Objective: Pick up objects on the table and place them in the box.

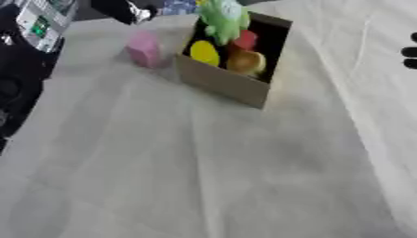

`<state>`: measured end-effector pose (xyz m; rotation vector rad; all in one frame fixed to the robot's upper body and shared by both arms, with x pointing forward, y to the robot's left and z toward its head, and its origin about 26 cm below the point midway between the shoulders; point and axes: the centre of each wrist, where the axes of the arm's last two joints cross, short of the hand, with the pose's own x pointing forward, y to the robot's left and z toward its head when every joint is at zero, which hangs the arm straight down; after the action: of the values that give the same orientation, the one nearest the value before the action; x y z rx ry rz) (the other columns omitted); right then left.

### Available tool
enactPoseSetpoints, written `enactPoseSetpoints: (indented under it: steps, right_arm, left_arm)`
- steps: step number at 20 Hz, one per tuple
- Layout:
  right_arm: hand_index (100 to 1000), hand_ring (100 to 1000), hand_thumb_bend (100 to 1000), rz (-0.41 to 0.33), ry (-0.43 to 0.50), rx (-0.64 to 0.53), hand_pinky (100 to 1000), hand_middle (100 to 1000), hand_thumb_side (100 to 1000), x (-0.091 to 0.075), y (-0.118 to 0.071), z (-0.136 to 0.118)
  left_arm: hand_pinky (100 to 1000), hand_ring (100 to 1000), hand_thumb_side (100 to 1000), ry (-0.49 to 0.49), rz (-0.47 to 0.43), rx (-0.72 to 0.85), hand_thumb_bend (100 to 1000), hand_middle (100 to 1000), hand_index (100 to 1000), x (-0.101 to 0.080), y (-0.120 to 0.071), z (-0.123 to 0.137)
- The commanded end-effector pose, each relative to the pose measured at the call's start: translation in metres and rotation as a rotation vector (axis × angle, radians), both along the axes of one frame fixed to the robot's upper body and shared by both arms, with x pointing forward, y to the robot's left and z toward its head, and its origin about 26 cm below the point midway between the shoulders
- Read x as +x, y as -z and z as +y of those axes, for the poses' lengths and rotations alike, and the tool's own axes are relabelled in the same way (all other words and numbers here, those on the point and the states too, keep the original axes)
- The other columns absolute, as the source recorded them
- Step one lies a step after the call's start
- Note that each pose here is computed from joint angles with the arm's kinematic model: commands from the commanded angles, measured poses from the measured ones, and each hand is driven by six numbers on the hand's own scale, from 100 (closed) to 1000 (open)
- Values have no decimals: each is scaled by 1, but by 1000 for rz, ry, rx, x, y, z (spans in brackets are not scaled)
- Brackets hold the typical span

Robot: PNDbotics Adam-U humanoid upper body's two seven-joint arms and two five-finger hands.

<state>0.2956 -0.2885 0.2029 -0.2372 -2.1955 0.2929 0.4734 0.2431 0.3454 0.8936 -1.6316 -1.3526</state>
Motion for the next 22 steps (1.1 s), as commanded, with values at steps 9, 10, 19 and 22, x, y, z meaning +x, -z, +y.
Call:
enactPoseSetpoints:
  steps: [9,10,19,22]
  right_arm:
    - [839,777,100,-37,10,-22,802,772,895,-1,-10,-2]
    - [839,777,100,-38,10,-22,802,772,895,-1,-10,-2]
    - [838,775,100,-33,13,-22,801,772,908,-1,-10,-1]
    - [838,775,100,-32,12,-22,801,772,909,-1,-10,0]
  left_arm:
    - [886,863,332,-60,40,35,480,836,895,6,0,19]
    - [887,863,350,-64,40,34,496,833,895,6,1,20]
    - [893,881,100,-139,65,70,343,843,862,9,2,30]
    - [892,879,100,-141,76,72,328,842,858,10,4,30]
